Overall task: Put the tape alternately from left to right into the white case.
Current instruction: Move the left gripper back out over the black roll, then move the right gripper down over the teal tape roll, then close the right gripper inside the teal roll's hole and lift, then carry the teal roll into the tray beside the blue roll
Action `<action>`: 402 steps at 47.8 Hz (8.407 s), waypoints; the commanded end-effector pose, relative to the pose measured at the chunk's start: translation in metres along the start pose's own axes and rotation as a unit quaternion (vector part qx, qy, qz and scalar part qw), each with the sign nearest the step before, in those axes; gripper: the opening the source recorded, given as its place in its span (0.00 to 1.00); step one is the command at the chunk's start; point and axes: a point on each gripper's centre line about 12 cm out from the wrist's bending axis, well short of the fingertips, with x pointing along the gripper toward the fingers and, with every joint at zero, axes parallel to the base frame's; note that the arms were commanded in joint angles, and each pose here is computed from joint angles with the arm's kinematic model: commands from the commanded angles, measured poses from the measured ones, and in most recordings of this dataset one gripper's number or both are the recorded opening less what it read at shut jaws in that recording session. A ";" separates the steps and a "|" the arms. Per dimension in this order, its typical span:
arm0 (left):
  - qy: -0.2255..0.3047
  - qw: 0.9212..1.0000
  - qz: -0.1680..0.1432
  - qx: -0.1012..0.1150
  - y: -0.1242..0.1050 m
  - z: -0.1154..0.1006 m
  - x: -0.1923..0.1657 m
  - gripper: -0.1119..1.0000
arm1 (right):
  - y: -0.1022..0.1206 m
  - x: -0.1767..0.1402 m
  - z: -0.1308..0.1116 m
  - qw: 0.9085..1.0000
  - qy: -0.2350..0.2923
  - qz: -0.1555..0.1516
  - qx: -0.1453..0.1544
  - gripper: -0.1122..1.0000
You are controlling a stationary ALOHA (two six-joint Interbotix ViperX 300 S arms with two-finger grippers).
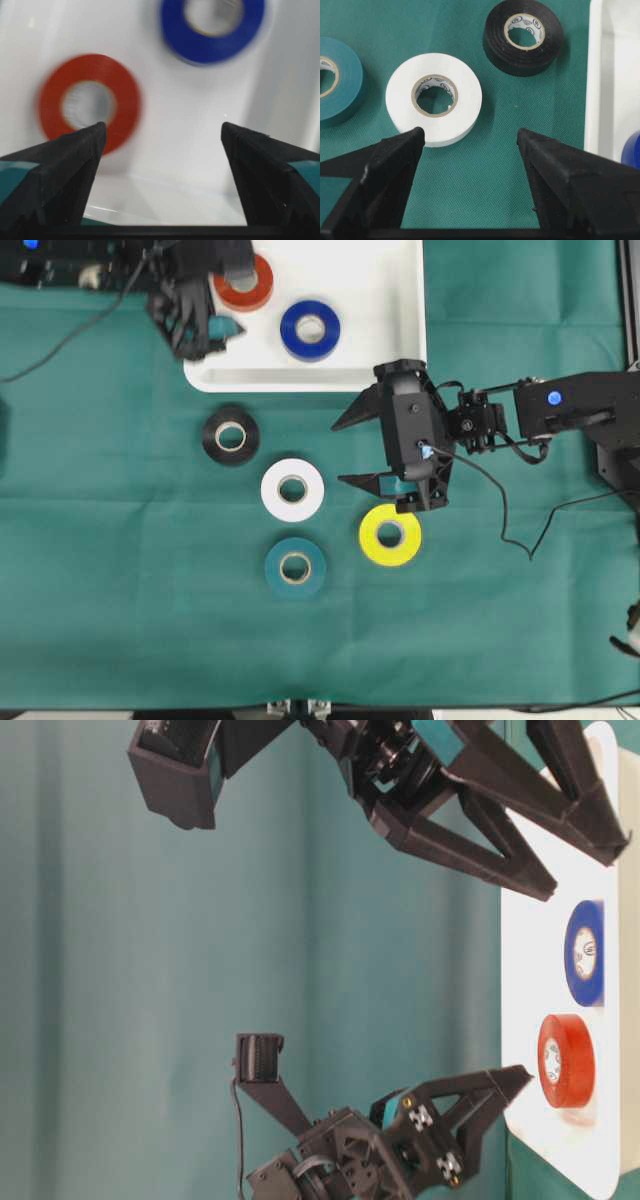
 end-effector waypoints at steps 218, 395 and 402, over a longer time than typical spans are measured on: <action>-0.013 0.989 -0.099 0.107 -0.115 -0.027 -0.025 0.79 | 0.095 0.110 0.024 0.983 0.150 0.042 -0.096 0.73; -0.019 0.987 -0.107 0.117 -0.123 -0.031 -0.028 0.79 | -0.157 -0.022 0.010 0.978 0.060 -0.182 0.080 0.36; -0.019 0.987 -0.107 0.117 -0.123 -0.031 -0.028 0.79 | -0.163 -0.024 -0.001 0.976 0.064 -0.188 0.089 0.36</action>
